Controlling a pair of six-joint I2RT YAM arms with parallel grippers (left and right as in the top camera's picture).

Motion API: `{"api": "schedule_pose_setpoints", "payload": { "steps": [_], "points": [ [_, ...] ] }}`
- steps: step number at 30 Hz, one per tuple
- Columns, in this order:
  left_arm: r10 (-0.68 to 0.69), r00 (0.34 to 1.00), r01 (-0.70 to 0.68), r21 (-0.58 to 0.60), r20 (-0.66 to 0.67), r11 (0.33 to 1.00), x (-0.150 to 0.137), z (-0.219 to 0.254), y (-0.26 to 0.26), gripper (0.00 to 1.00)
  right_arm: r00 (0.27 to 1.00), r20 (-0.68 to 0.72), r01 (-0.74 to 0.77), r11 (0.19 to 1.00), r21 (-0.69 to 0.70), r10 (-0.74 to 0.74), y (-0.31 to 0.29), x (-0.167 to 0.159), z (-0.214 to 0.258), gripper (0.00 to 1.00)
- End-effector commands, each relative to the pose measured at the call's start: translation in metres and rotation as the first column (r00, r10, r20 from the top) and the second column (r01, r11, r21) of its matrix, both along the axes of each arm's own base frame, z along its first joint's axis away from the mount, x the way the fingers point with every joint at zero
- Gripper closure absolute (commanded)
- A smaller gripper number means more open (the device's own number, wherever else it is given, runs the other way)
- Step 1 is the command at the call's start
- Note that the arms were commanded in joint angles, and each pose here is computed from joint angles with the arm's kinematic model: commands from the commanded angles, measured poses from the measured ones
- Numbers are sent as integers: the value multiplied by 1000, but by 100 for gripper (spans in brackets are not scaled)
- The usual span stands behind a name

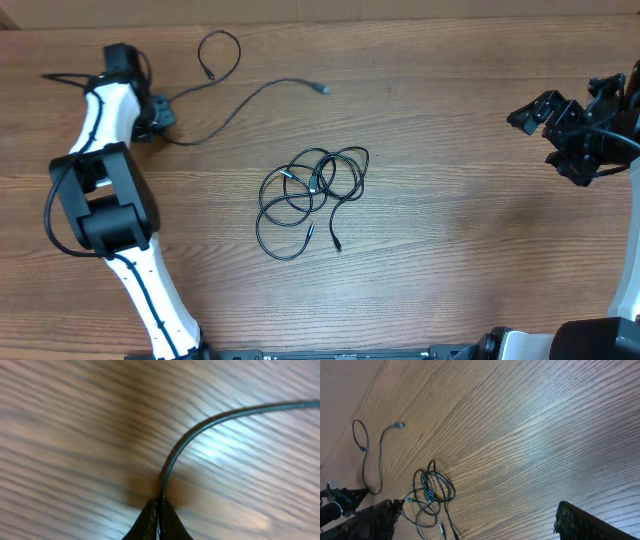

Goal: Untangle cables

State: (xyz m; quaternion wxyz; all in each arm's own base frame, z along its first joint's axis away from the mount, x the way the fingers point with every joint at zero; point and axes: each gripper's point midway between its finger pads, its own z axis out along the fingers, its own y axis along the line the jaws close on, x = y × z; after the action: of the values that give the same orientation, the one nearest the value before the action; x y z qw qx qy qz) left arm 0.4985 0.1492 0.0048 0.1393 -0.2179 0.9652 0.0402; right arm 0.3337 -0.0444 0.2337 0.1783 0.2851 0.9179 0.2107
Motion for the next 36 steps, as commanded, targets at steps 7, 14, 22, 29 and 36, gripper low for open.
{"api": "schedule_pose_setpoints", "payload": {
  "steps": [7,14,22,29,36],
  "points": [
    [-169,970,124,241,175,963,54,94,92,96,1000,11,-10,1000,-1,10,2,0,2,0],
    [-172,896,-1,390,409,921,85,194,138,96,1000,6,-10,1000,1,10,2,-1,2,0],
    [-102,924,14,235,369,972,67,151,141,32,1000,12,-6,1000,0,6,2,0,2,0],
    [-71,956,78,-10,286,997,51,101,90,15,1000,7,-7,1000,2,7,2,-1,2,0],
    [-75,990,84,-72,118,994,21,31,64,19,1000,1,-8,1000,3,8,3,-2,1,0]
  ]
}}
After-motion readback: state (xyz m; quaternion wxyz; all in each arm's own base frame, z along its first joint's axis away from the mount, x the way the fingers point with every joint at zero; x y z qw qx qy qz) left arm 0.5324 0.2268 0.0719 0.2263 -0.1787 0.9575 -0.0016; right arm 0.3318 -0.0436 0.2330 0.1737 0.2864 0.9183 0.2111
